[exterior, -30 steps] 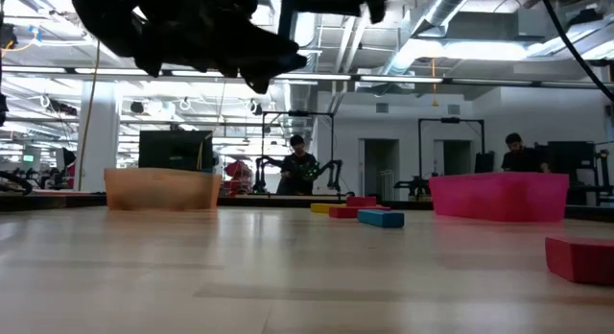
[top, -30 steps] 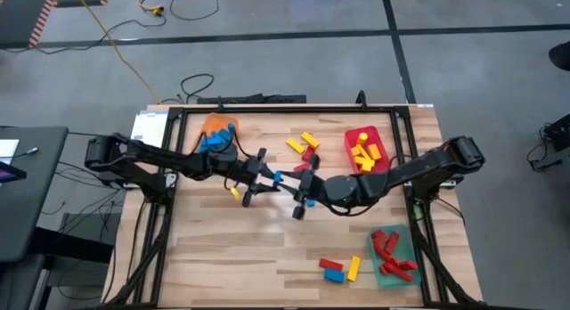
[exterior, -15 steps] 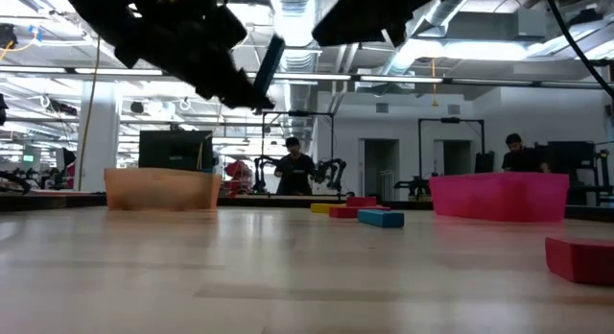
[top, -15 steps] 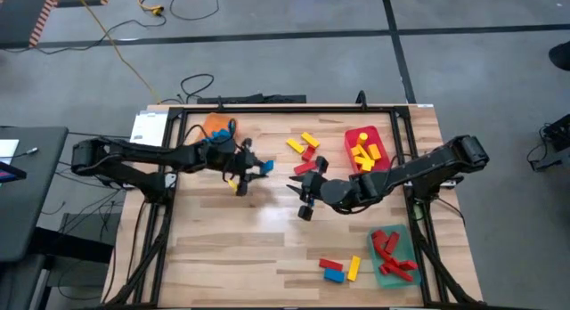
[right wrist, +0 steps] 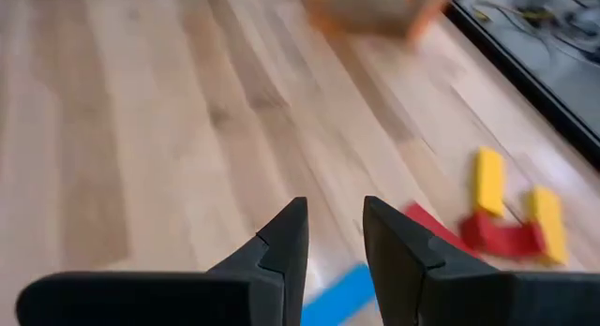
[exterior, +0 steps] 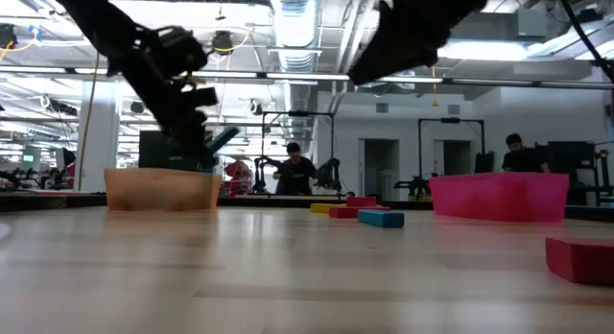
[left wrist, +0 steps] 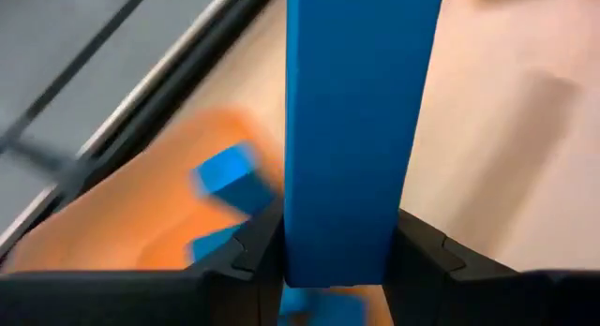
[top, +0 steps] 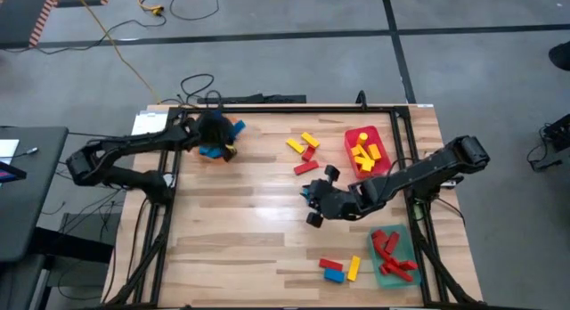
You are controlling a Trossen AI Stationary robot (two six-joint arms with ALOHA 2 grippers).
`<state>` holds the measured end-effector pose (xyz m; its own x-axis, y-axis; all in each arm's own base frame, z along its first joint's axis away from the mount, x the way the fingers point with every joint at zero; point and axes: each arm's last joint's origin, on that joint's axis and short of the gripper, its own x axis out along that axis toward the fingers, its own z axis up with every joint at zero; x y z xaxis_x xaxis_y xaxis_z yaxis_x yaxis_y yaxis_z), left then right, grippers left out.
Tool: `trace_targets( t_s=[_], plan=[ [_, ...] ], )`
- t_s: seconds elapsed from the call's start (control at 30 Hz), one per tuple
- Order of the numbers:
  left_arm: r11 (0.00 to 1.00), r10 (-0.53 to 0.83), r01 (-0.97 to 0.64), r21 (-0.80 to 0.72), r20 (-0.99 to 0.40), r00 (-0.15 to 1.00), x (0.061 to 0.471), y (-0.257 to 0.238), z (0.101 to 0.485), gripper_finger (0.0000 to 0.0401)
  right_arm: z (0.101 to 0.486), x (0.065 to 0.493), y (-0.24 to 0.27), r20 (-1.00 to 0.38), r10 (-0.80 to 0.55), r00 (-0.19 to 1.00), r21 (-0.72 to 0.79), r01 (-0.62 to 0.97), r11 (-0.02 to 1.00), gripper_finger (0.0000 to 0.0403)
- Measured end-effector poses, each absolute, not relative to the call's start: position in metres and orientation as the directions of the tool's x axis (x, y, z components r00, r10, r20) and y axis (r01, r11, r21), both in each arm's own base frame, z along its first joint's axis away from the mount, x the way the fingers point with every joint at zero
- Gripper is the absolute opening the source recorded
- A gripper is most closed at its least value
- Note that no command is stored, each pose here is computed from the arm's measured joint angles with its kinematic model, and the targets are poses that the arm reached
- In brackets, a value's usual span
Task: Sort blocks
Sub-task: Put the blue rectangle block into the orange bin, then put the red rectangle block into the green bin
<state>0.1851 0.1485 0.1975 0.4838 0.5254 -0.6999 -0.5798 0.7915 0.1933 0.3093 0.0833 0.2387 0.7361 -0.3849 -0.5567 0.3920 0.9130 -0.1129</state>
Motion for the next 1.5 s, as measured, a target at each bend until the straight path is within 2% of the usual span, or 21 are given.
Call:
trace_targets(
  t_s=[0.13, 0.33, 0.5, 0.67, 0.9, 1.2, 1.33, 1.5],
  plan=[
    [0.730, 0.542, -0.660, 0.175, -0.737, 0.405, 0.167, 0.163, 0.194, 0.0128, 0.228, 0.303, 0.078, -0.591, -0.441, 0.676, -0.156, 0.441, 0.884, 0.0118],
    [0.699, 0.523, -0.701, 0.141, -0.769, 0.367, 0.154, 0.171, 0.191, 0.0128, 0.213, 0.292, 0.058, -0.675, -0.503, 0.540, -0.278, 0.446, 0.851, 0.0121],
    [0.684, 0.509, -0.716, 0.138, -0.794, 0.334, 0.148, 0.173, 0.189, 0.0129, 0.212, 0.292, 0.048, -0.700, -0.497, 0.512, -0.319, 0.399, 0.860, 0.0145],
    [0.683, 0.507, -0.717, 0.139, -0.796, 0.330, 0.147, 0.173, 0.189, 0.0137, 0.212, 0.298, 0.027, -0.732, -0.453, 0.509, -0.299, 0.357, 0.885, 0.0180],
    [0.685, 0.505, -0.715, 0.140, -0.799, 0.327, 0.147, 0.173, 0.188, 0.0190, 0.216, 0.308, 0.003, -0.731, -0.377, 0.569, -0.284, 0.249, 0.926, 0.0216],
    [0.687, 0.496, -0.714, 0.136, -0.806, 0.324, 0.147, 0.171, 0.188, 0.0239, 0.215, 0.320, -0.035, -0.723, -0.244, 0.646, -0.223, 0.116, 0.968, 0.0223],
    [0.708, 0.483, -0.696, 0.120, -0.802, 0.353, 0.151, 0.167, 0.189, 0.0244, 0.205, 0.323, -0.051, -0.750, -0.145, 0.646, -0.162, 0.033, 0.986, 0.0224],
    [0.745, 0.471, -0.657, 0.113, -0.787, 0.398, 0.160, 0.159, 0.192, 0.0244, 0.183, 0.326, -0.070, -0.789, -0.083, 0.609, -0.119, -0.018, 0.993, 0.0224]
  ],
)
